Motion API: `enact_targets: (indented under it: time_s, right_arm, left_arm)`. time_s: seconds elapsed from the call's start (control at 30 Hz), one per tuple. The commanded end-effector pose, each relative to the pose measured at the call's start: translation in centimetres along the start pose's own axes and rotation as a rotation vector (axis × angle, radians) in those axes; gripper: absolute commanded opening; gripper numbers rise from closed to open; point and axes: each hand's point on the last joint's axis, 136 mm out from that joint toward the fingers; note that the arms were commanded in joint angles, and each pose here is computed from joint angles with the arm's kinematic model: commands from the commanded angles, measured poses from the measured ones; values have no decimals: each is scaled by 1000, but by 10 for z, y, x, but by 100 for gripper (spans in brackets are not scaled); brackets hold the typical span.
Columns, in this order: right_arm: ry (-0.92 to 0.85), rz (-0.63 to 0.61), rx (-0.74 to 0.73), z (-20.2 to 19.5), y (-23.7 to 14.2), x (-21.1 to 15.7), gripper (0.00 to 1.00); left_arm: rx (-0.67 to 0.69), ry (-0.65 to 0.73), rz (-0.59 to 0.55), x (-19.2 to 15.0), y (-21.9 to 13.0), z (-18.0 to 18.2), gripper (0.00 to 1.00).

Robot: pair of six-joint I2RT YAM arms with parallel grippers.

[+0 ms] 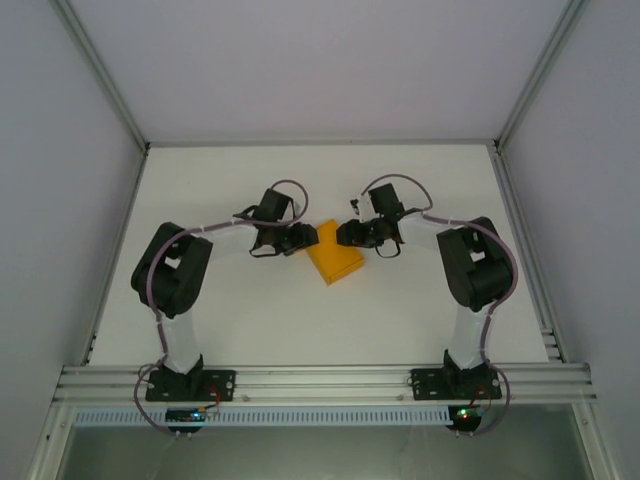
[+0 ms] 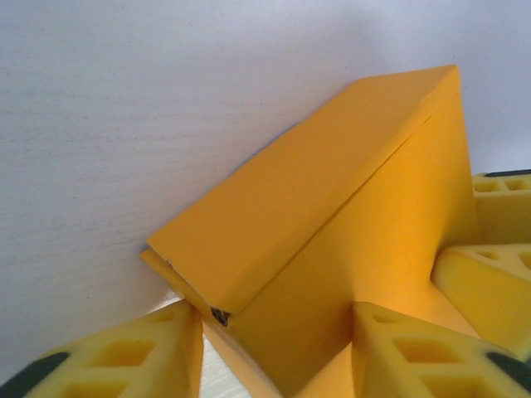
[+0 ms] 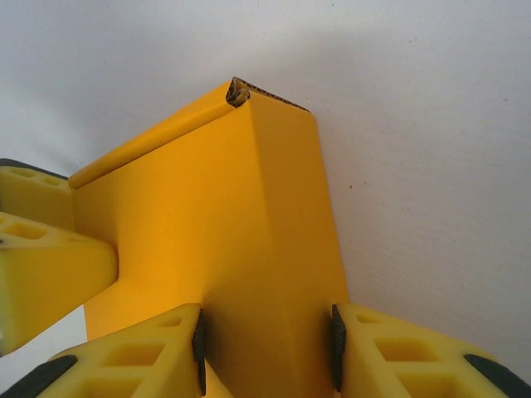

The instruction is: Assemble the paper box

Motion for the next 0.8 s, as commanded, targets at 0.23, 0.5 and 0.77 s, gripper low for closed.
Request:
enact_targets:
  time_s: [0.23,0.5,0.77]
  right_arm:
    - [132,124,-27,-18,25,-64,38]
    - [143,120,-79,-29,25,-69,37]
    - [166,125,-275,-55,18,-85,37]
  left_arm:
    - [-22,-31,38,-20,31,19,4]
    - [-13,-60,43,-29,35,29,0]
    - [33,-30,52,-25,24,30,29]
Point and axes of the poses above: each hand's point on the last joint's axis, 136 mm out from that joint toward the fingers, its own y axis out along the fingers, its own z axis along the line the jaws close on, x = y × z, and after that the axes turned 6 degrees about y, right-handed
